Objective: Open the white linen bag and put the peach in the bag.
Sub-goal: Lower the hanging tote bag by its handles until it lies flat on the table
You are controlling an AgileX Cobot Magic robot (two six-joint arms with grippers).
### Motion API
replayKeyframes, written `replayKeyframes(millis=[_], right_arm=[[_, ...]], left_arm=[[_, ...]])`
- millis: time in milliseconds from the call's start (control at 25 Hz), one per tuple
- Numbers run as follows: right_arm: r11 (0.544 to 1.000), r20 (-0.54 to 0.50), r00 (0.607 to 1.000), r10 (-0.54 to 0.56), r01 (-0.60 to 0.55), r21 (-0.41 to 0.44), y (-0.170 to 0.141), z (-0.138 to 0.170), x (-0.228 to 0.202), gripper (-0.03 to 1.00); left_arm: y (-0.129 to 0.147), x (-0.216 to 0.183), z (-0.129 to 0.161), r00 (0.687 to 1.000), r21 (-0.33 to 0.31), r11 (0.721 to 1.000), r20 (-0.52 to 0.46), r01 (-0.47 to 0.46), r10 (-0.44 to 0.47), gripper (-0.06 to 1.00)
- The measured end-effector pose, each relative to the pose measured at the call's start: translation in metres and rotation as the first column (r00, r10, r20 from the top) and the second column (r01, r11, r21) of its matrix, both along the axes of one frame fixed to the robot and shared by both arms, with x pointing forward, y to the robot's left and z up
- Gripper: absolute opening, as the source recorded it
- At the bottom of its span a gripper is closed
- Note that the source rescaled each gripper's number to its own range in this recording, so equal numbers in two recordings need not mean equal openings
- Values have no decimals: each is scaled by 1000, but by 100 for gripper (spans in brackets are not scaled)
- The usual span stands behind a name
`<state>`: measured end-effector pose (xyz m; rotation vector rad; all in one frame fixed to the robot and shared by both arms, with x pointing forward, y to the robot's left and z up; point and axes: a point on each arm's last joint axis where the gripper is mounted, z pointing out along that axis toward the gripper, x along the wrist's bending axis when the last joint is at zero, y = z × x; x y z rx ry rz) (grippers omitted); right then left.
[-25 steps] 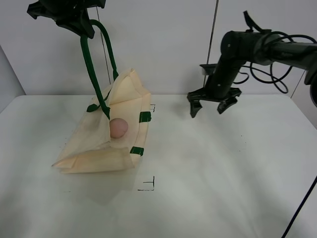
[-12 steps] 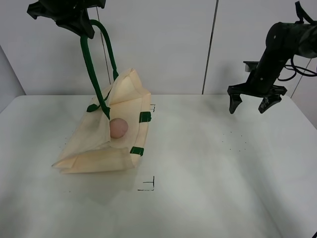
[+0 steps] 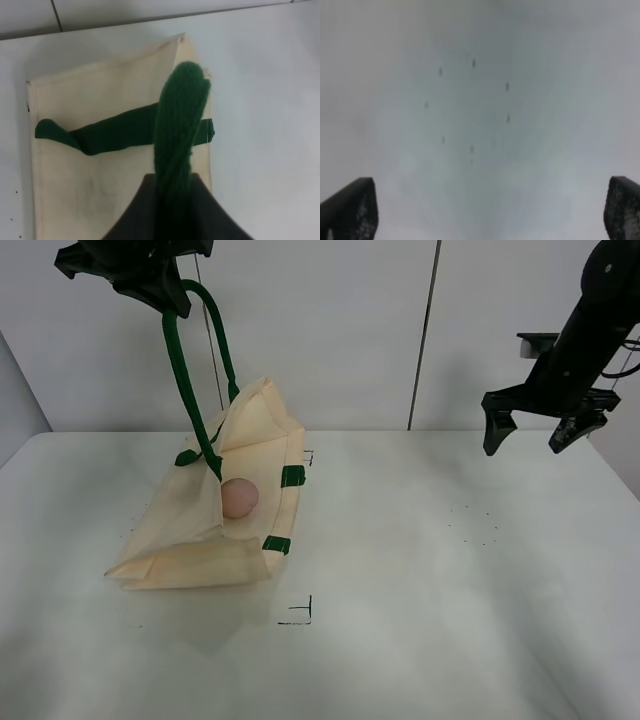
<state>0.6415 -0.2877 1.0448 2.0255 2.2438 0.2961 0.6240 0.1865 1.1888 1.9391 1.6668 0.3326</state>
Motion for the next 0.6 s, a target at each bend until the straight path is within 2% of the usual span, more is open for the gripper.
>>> replayKeyframes(millis=[280, 600], right_arm=[[1000, -8, 1000, -3, 3, 0, -1, 30, -110, 100], [1000, 69, 998, -4, 4, 1, -3, 24, -242, 100]], left_arm=[[0, 0, 0, 1000, 0, 1000, 0, 0, 0, 0], [0, 0, 0, 1000, 0, 1000, 0, 0, 0, 0]])
